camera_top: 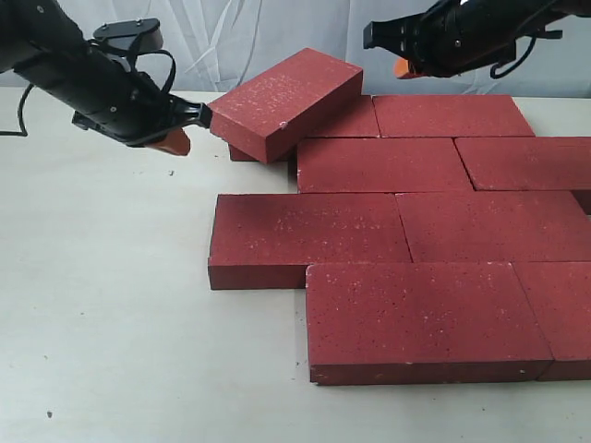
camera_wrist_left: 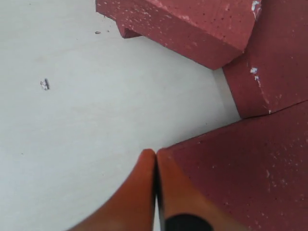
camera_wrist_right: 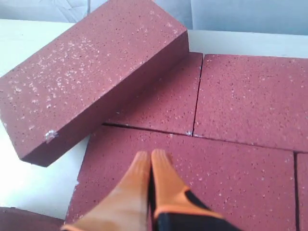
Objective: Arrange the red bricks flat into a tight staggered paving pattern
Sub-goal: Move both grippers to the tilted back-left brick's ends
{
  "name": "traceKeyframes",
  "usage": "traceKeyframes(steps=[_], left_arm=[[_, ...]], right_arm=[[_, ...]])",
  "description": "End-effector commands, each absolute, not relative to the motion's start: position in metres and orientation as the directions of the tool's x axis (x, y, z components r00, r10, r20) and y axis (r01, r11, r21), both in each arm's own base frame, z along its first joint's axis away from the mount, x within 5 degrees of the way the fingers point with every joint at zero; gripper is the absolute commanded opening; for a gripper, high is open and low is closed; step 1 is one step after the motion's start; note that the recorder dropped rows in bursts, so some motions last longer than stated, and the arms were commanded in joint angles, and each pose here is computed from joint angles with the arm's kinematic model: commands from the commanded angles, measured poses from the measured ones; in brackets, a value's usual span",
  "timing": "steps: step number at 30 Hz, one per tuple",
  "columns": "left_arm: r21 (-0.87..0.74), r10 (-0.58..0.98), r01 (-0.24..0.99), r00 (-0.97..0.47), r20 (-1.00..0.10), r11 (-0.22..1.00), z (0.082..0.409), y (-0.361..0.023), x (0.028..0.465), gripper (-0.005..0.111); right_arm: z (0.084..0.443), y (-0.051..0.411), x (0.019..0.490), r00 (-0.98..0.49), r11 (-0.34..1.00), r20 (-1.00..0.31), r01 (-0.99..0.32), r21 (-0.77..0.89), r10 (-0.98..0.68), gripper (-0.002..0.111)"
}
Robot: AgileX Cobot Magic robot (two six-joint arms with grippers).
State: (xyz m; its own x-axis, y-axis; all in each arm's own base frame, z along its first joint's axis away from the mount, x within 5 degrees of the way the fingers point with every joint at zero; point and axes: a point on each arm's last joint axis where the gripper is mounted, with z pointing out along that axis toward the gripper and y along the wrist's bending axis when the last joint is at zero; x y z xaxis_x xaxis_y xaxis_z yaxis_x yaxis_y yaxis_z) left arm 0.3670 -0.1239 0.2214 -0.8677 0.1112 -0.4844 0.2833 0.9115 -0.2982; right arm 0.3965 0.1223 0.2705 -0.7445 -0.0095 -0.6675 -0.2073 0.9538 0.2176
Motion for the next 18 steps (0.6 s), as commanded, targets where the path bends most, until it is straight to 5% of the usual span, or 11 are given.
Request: traceKeyframes(steps=[1,18], left_arm=[[-0.284,0.102,0.271,-0.863,-0.495,0.920,0.231,-0.123,0.369,0.000],[-0.167,0.145,0.284,-0.813,-0.564,0.944,0.257,-0.117,0.384,0.000]], right_arm=[[0.274,0.124,0.413,-0.738,0.954,-0.674,-0.228,0.193,-0.040,-0.001],[0.260,0.130,0.471,-0.732,0.960,-0.676,-0.242,0.140,-0.086,-0.001]])
